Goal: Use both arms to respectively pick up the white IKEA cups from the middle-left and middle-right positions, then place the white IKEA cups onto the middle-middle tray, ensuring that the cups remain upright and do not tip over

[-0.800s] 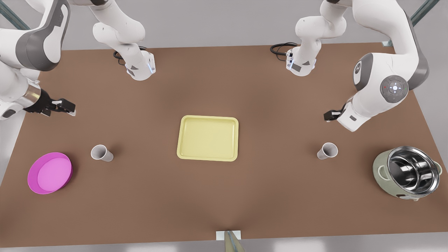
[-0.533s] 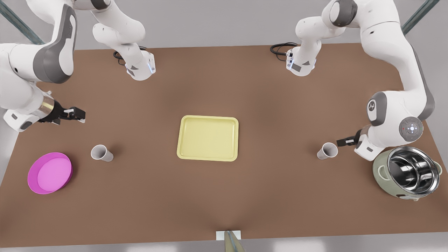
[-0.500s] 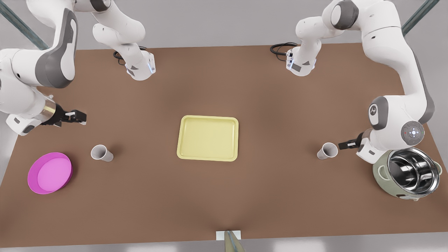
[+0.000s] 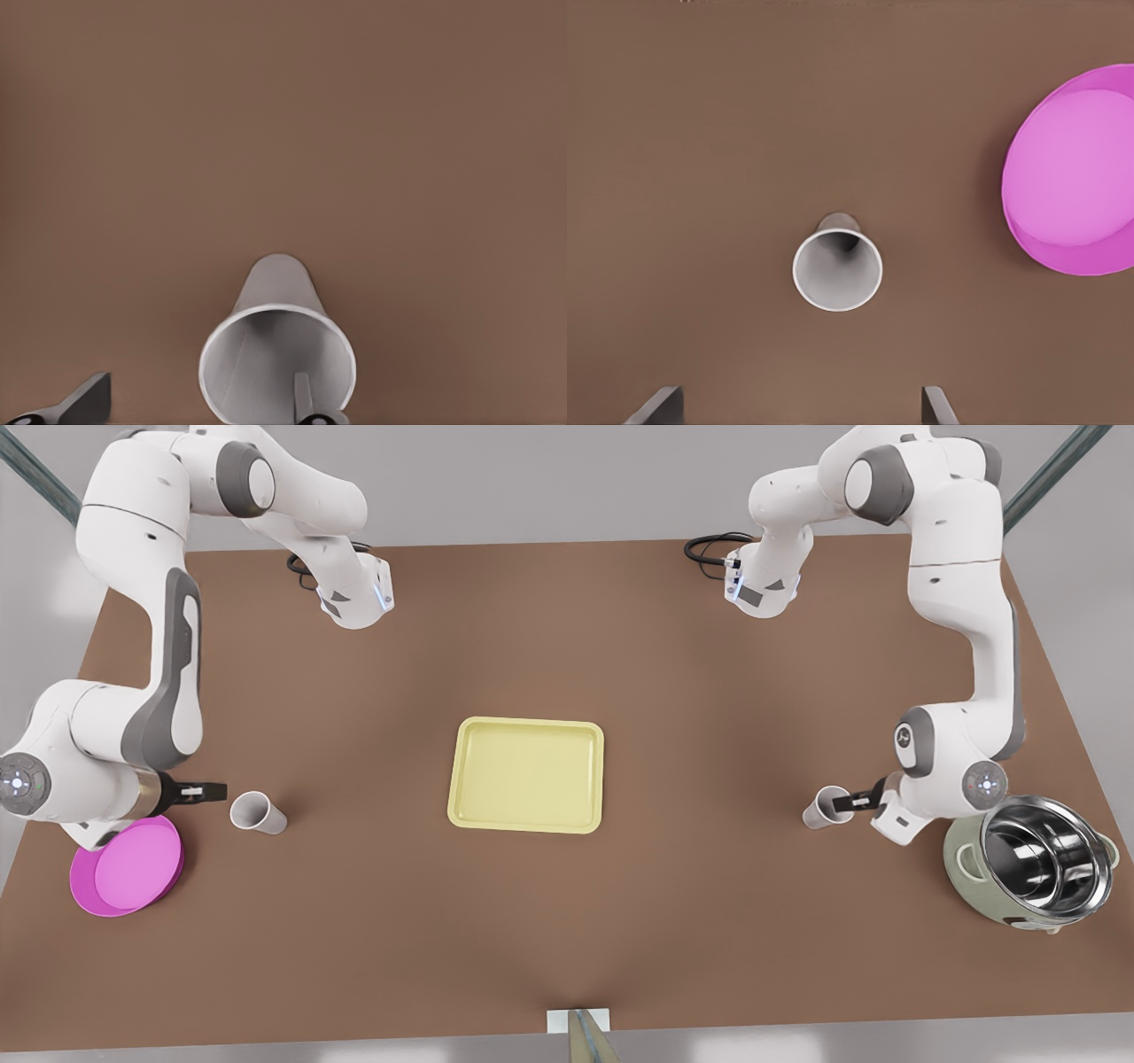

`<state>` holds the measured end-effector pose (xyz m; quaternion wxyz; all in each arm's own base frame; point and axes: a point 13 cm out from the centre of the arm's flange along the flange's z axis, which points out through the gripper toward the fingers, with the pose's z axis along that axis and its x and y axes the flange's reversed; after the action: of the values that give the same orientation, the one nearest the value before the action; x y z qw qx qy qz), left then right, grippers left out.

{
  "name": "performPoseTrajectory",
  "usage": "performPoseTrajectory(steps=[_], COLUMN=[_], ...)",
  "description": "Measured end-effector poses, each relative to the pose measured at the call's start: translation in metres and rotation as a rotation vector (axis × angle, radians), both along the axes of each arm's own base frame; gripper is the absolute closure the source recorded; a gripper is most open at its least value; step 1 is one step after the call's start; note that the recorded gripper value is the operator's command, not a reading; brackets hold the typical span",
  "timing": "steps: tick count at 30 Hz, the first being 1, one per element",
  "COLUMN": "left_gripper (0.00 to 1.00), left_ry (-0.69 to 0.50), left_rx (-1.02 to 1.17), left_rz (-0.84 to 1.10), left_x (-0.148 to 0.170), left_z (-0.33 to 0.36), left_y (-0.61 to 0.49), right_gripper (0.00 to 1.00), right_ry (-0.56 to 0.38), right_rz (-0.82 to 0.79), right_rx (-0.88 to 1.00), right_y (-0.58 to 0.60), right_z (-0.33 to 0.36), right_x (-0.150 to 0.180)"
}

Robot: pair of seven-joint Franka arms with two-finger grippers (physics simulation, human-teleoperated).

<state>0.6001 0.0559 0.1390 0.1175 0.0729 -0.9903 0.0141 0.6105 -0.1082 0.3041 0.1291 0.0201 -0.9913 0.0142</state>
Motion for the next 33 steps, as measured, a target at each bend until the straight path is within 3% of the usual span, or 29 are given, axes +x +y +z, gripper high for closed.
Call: performPoseTrajectory(steps=[5, 9, 12, 13, 14, 20, 25, 29, 33], left_gripper=[0.01, 0.49, 0.67, 0.69, 0.79, 0.79, 0.79, 0.79, 0.79], left_ry=[0.005, 0.003, -0.002, -0.004, -0.005, -0.035, -0.144, -0.139, -0.091], left_rx=[-0.005, -0.008, -0.006, -0.006, -0.007, -0.004, -0.007, -0.078, -0.189], left_rz=[-0.013, -0.021, -0.028, -0.029, -0.031, -0.078, -0.204, -0.345, -0.319], left_x=[-0.006, -0.005, -0.004, -0.003, -0.003, 0.006, 0.053, 0.021, -0.011], left_z=[-0.028, -0.041, -0.044, -0.044, -0.045, -0.026, 0.046, 0.062, 0.055], left_y=[0.002, 0.003, 0.003, 0.003, 0.002, -0.022, -0.131, -0.329, -0.453], right_gripper=[0.00, 0.00, 0.00, 0.00, 0.00, 0.00, 0.00, 0.00, 0.00], right_ry=[-0.007, -0.038, -0.062, -0.066, -0.070, -0.080, -0.084, -0.092, -0.105], right_rz=[-0.006, -0.005, -0.006, -0.010, -0.011, -0.017, -0.026, -0.037, -0.041], right_rx=[0.005, 0.015, 0.017, 0.017, 0.018, 0.019, 0.020, 0.018, 0.014], right_y=[-0.012, -0.013, -0.016, -0.019, -0.020, -0.026, -0.032, -0.040, -0.046], right_z=[-0.032, -0.052, -0.066, -0.070, -0.075, -0.104, -0.128, -0.142, -0.151], right_x=[0.009, 0.013, 0.015, 0.014, 0.013, 0.001, -0.010, -0.017, -0.017])
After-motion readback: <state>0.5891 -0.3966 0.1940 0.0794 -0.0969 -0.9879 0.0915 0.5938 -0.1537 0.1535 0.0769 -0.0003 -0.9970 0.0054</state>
